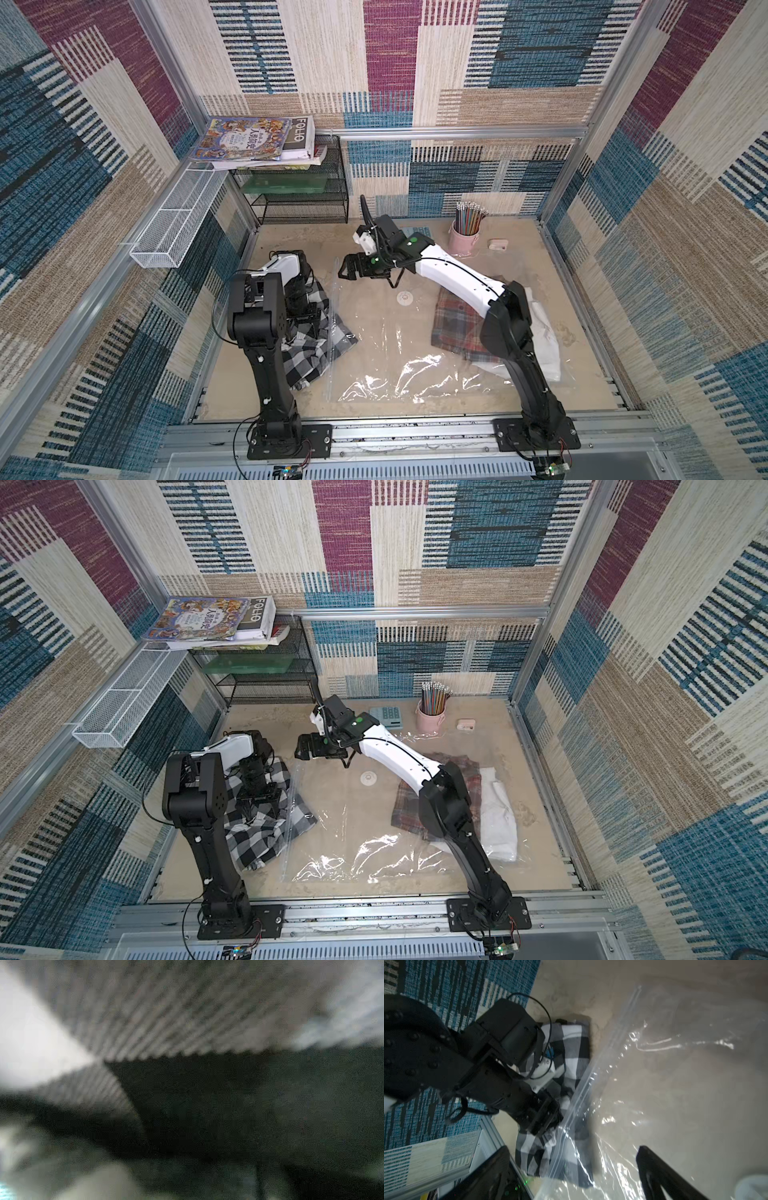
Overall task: Take the shirt out of the vacuum bag
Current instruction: Adjust the vacuum bag at the center of the board.
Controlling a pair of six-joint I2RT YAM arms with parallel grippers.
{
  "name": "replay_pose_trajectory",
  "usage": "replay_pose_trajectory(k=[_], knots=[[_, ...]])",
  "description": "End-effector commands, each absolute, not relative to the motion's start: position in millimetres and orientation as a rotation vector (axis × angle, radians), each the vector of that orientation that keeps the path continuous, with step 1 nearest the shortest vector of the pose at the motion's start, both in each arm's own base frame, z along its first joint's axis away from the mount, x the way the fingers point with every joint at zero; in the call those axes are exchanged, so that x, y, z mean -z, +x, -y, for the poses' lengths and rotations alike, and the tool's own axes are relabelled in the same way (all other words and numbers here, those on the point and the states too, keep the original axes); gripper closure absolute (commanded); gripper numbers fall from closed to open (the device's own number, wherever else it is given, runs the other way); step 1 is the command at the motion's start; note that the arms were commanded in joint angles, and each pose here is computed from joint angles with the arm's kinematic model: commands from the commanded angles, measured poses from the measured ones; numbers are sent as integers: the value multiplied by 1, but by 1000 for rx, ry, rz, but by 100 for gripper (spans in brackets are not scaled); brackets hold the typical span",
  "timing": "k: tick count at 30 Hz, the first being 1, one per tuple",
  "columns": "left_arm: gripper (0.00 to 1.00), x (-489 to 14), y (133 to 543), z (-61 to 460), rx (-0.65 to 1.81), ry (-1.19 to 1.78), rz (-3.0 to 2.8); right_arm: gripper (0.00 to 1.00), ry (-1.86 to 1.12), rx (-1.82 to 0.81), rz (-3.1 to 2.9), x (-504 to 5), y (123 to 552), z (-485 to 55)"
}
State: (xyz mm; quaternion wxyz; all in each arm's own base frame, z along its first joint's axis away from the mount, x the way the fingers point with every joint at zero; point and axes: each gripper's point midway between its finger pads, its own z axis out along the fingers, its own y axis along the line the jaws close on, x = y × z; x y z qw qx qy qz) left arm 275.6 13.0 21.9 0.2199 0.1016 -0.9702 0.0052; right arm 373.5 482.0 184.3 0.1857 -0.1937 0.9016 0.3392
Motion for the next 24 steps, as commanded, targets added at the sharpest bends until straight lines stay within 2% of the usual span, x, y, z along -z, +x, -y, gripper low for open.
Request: replay_pose_trajectory(k=[1,16,24], knots=[[22,-9,302,-21,-33,376,2797,2,-596,-897,-2668,-159,354,-487],[22,0,295,-27,-142,463,2763,1,-714,-844,-2721,-101,319,-521],[23,5,292,-22,-177,473,2760,2,-711,-686,-2722,-78,327,-515]])
